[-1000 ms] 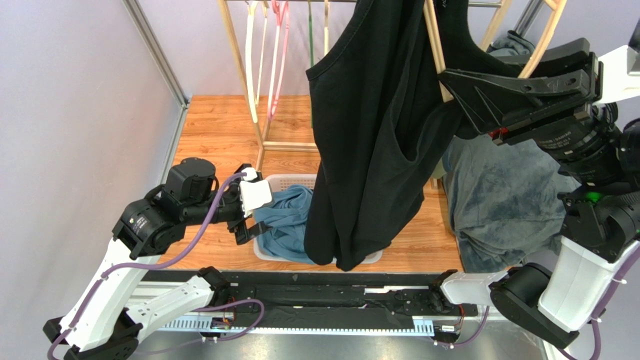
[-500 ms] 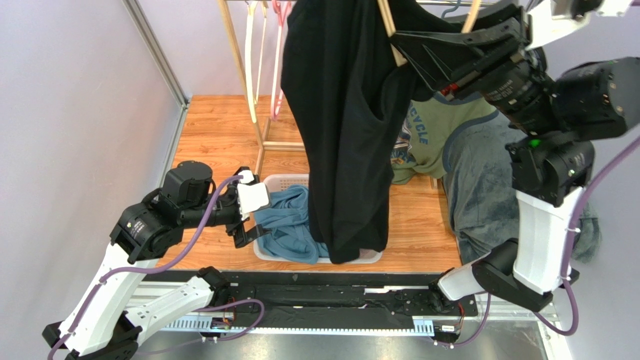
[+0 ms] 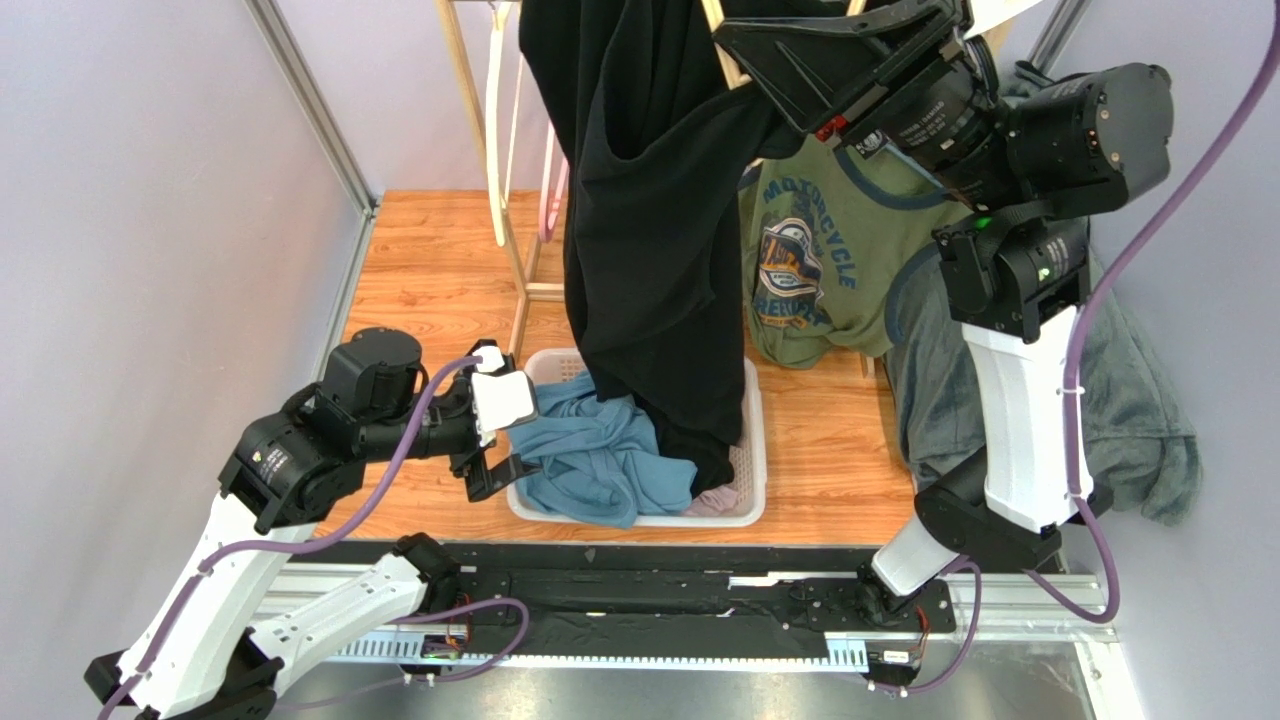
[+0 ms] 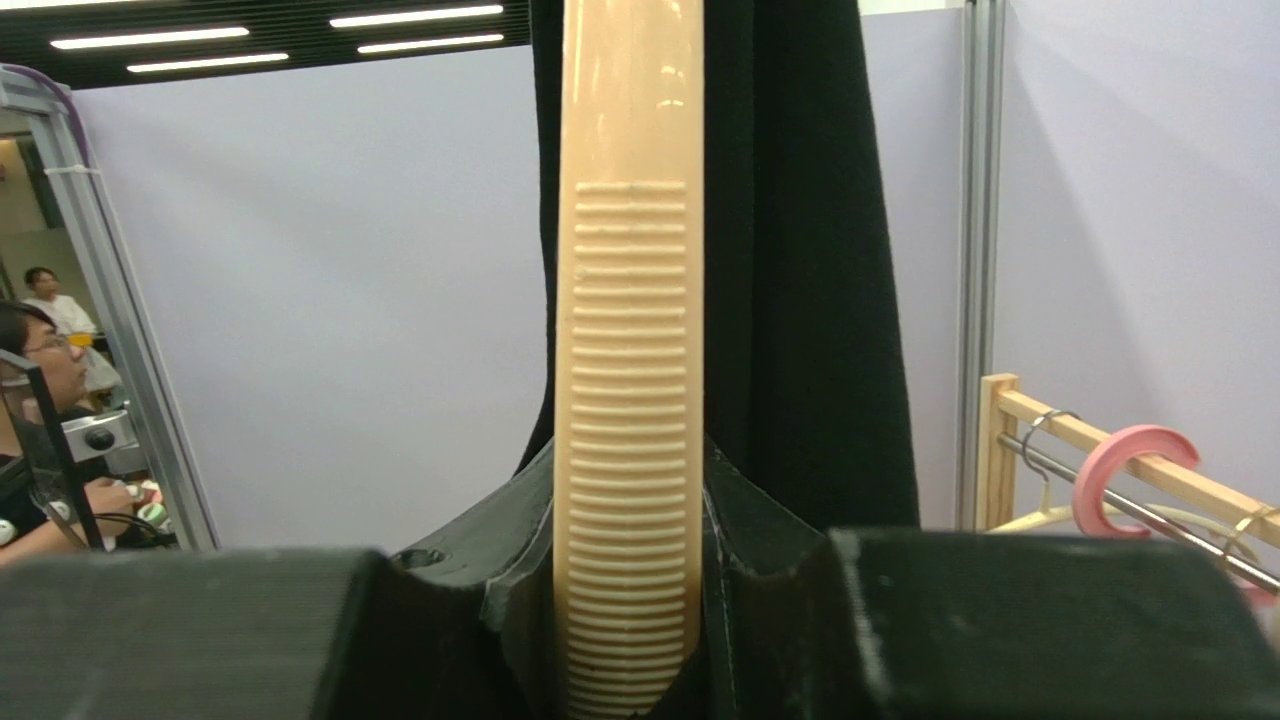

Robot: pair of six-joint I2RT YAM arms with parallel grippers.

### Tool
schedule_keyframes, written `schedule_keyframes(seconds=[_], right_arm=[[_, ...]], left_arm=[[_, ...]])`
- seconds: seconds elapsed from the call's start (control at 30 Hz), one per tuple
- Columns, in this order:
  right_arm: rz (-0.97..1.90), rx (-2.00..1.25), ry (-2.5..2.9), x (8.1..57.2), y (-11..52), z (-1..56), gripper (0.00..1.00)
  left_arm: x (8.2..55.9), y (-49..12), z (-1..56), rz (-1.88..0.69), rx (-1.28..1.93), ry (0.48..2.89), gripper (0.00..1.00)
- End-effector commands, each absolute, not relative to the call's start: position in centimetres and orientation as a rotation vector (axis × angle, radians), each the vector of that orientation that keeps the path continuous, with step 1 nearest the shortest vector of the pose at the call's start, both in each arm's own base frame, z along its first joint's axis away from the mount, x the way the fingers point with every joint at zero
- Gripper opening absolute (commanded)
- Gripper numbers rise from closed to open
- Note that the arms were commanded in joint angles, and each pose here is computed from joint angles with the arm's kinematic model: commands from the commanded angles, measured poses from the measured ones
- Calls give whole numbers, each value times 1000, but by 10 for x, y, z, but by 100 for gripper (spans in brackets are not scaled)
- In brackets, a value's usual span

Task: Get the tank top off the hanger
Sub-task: Pick up the hanger from the clothesline.

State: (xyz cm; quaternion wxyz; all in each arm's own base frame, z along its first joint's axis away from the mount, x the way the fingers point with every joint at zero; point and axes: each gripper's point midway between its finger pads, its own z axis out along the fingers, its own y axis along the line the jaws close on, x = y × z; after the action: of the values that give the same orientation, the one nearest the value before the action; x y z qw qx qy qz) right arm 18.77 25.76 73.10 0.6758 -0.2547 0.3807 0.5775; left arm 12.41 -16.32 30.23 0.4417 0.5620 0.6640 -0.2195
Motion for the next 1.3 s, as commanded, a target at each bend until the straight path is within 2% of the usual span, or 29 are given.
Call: schedule_keyframes(seconds=[0.0,0.27,0.67,0.83,1.07,1.27], right_arm=[[1355,-608,742,163,263,747,0],[1297,-651,882,164,270,713,0],[996,-735,1337,175,242,573,0],[864,-814,1485,173,224,517,0],[751,-914,1599,154,200,457,0],[700,-928,1674,147,187,417,0]], left_arm=[[124,-168,313,-576,1368,1614,99],[124,-166,312,-564,1374,1611,99],[128,-142,316,-402,1370,1622,99],[122,-136,353,-403,1302,1595,99],[107,-153,408,-600,1202,1608,99],[115,-172,462,-683,1063,1401,99]])
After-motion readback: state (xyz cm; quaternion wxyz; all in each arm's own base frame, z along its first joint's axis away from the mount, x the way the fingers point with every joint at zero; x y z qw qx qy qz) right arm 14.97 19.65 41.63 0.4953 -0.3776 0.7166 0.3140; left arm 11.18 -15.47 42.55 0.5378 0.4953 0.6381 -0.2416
